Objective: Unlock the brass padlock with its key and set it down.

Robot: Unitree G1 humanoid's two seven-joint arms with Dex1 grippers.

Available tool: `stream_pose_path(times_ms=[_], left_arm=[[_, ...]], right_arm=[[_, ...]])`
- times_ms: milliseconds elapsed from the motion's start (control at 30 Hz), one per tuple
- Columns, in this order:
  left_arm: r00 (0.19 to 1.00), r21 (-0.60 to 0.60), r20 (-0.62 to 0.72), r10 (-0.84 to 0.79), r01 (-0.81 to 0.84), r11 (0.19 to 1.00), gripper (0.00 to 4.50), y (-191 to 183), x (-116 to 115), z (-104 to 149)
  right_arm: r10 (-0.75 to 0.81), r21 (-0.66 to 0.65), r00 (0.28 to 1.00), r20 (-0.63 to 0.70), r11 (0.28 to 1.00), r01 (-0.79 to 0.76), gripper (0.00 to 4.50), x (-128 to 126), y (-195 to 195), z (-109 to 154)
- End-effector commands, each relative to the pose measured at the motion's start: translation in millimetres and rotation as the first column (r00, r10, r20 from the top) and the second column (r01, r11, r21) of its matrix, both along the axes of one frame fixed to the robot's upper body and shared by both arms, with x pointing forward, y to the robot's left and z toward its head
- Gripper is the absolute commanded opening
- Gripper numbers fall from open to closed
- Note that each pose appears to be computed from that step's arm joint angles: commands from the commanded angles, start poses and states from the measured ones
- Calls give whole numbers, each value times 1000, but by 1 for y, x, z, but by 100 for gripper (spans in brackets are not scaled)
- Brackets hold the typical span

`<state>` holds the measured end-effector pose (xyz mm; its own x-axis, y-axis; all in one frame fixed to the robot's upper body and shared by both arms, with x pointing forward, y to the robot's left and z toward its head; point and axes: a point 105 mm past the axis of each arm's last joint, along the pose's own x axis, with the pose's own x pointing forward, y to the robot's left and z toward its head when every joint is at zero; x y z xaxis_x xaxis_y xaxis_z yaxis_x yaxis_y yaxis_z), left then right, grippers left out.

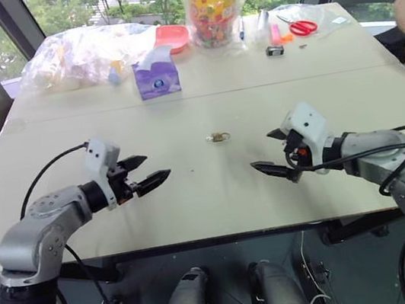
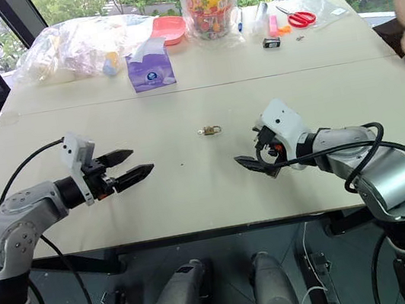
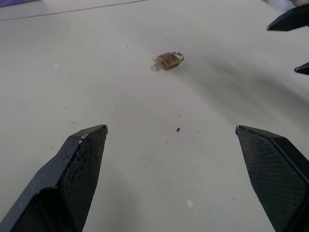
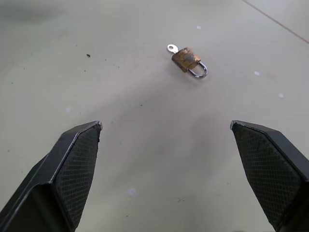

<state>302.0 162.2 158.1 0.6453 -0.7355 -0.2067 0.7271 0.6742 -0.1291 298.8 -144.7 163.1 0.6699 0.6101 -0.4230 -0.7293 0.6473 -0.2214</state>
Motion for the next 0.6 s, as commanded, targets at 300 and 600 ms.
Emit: stream_pose_path(times_ms=[300, 600], left_arm=[[999, -42, 53, 13, -10, 999, 443, -4, -1, 11], [999, 143, 48, -16, 9, 990, 443, 4, 8, -4]], right_arm=[[45, -26, 997, 60, 999, -43, 450, 7, 3, 14], [120, -115, 990, 73, 987, -111, 450, 26, 17, 15]])
